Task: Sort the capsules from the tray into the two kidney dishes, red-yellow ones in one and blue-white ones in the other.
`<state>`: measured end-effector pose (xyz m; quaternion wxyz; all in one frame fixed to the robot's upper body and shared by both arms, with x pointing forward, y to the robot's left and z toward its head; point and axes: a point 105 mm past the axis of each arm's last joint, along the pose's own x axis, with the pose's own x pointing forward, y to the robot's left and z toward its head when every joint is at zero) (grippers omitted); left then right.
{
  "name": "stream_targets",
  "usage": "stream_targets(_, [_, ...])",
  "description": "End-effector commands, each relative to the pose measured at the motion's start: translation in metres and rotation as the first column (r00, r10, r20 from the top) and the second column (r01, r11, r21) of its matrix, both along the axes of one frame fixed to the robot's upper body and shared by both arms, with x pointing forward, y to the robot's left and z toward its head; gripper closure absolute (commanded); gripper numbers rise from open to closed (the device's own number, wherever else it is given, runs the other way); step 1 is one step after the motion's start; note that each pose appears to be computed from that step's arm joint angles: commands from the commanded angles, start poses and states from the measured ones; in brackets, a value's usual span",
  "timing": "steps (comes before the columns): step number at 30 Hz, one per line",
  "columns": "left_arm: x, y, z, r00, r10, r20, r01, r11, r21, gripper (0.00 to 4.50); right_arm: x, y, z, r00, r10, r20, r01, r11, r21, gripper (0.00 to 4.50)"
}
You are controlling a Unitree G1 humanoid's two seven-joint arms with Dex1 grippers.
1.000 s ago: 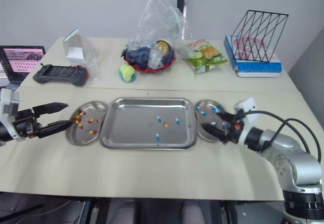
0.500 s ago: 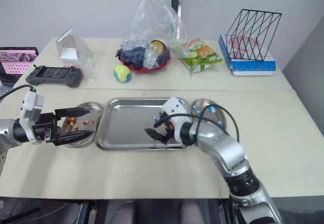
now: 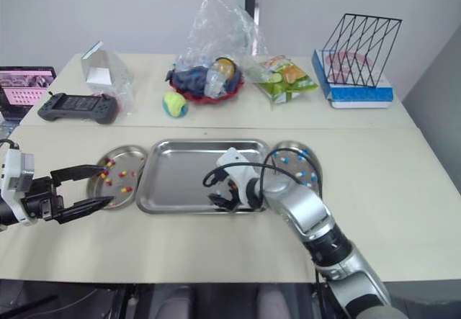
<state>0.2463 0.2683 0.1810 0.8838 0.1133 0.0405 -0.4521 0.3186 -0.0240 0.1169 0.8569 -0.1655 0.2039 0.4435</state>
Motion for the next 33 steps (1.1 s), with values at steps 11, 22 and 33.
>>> stream_targets(11, [-0.008, 0.004, 0.007, 0.997, 0.040, 0.068, -0.040, 0.999, 0.012, 0.05, 0.004, 0.001, 0.015, 0.997, 0.044, 0.062, -0.041, 0.998, -0.043, 0.00])
stream_targets(22, [-0.003, 0.002, 0.005, 0.996, 0.047, 0.071, -0.048, 0.999, 0.015, 0.05, -0.002, 0.007, 0.011, 0.997, 0.070, 0.016, -0.070, 0.997, -0.021, 0.00])
stream_targets(33, [0.002, -0.003, -0.003, 0.995, 0.066, 0.078, -0.069, 0.997, 0.038, 0.00, -0.003, 0.005, -0.013, 0.996, 0.078, -0.037, -0.082, 0.992, -0.101, 2.24])
